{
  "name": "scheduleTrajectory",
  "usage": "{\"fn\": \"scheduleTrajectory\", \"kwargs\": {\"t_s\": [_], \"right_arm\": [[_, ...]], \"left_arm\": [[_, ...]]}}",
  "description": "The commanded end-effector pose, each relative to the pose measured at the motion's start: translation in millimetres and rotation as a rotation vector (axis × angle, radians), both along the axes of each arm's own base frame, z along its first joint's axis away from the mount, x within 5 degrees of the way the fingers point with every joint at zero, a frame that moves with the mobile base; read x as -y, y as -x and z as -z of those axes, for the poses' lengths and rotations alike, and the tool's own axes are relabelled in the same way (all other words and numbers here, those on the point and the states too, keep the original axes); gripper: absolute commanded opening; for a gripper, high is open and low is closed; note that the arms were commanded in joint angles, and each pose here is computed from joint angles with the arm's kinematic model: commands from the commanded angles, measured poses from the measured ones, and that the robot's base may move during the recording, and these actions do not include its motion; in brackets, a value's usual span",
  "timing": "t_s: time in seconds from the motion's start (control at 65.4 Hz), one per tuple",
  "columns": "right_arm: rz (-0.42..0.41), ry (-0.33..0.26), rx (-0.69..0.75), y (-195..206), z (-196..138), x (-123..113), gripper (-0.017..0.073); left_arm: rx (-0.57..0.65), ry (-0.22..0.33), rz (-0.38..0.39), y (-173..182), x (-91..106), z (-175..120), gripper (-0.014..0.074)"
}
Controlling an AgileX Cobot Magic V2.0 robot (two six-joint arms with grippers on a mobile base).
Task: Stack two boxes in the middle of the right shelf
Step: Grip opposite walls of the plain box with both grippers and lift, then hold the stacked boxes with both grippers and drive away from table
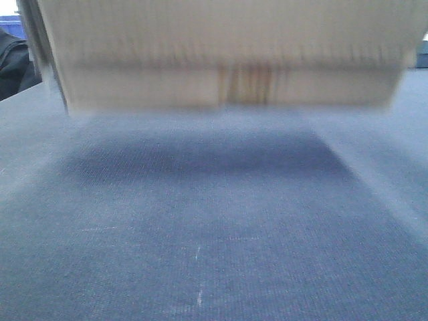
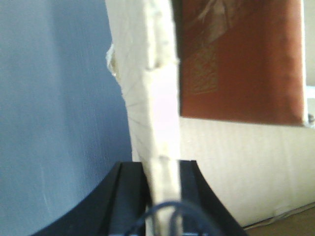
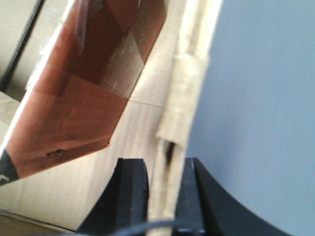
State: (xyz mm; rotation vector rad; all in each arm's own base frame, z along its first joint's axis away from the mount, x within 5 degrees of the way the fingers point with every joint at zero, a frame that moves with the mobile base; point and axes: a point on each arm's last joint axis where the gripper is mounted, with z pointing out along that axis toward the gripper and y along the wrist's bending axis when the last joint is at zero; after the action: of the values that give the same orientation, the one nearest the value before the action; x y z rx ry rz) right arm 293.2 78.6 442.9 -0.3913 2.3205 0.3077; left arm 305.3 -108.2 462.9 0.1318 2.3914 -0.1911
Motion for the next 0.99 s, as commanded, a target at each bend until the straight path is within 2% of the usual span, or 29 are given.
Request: {"fn": "scheduleTrajectory", "kwargs": {"t_s": [0.0, 0.183, 0.352, 0.978], "right_arm": [[0.013, -0.005, 0.115, 12, -31, 7, -0.0153], [0.007, -0.022, 0.217, 29, -67, 10, -0.0153], [0.003, -0.035, 0.28, 42, -88, 12, -0.0153], [0.009, -0.046, 0.318, 44, -93, 13, -0.0153]], "left_arm": [[0.15, 0.055, -0.004, 21, -9.5, -40, -0.0111], [0.265, 0.098, -0.004, 43, -17.8, -74, -0.0111], [0.295, 0.109, -0.004, 52, -21.2, -82, -0.0111], [0.295, 0.108, -0.005, 52, -21.3, -82, -0.0111]]}}
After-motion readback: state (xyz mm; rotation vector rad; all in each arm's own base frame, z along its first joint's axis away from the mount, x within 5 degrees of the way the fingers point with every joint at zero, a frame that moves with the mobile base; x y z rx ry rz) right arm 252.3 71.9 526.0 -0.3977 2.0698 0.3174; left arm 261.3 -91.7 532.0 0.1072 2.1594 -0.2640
